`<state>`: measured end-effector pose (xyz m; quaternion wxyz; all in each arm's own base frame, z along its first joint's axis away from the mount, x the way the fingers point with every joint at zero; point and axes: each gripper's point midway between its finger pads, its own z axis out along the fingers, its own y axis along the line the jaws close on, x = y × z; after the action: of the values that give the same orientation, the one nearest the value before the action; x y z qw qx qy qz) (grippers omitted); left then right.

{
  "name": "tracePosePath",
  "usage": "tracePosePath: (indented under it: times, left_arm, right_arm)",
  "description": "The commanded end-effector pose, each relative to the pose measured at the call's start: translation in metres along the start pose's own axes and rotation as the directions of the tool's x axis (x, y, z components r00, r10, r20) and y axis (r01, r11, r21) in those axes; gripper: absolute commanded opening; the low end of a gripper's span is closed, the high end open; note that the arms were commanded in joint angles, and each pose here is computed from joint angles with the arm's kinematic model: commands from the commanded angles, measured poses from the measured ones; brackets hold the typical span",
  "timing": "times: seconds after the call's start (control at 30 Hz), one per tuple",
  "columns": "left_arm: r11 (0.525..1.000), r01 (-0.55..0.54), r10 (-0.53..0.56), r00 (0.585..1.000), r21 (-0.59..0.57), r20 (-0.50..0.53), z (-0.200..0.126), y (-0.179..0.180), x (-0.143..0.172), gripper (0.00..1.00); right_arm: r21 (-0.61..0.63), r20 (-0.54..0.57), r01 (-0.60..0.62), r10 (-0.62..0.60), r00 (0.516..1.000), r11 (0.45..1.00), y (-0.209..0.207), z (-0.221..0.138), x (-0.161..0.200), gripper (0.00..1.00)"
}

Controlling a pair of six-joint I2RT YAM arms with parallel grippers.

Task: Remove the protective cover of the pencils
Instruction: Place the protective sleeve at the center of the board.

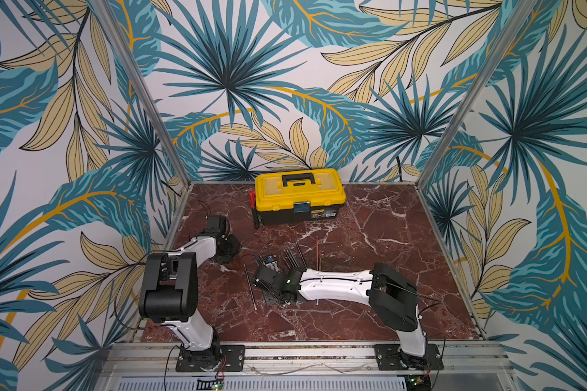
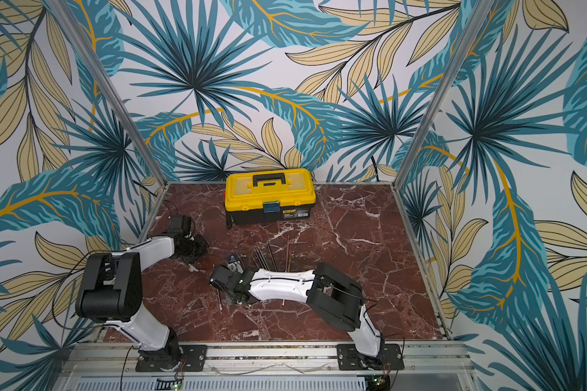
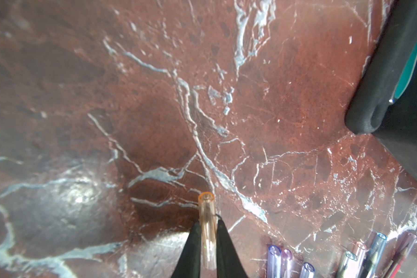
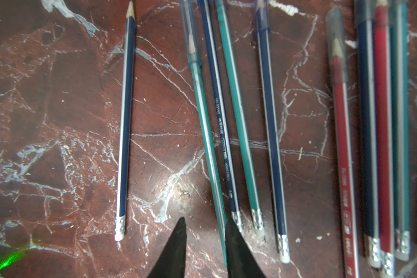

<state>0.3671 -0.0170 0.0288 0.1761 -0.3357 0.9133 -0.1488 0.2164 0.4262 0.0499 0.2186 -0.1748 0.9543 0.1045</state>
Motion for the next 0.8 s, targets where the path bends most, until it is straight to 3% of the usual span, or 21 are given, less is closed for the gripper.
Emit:
tracePosePath:
  times: [0.0,0.77]
  left_arm:
    - [1.000,-0.019,0.018,0.999,0.015,0.031,-0.008,-0.010,-0.010,0.16]
    - [0.999,-0.020,0.019,0.999,0.030,0.045,-0.014,-0.013,-0.010,0.19]
  right_arm:
    - [0.018,-0.034,0.019,-0.018,0.999,1.000,-0.003,0.007,0.007,0.25]
    - [0.053,-0.074,0.035,-0.031,0.997,0.998,-0.004,0.024,0.014,0.24]
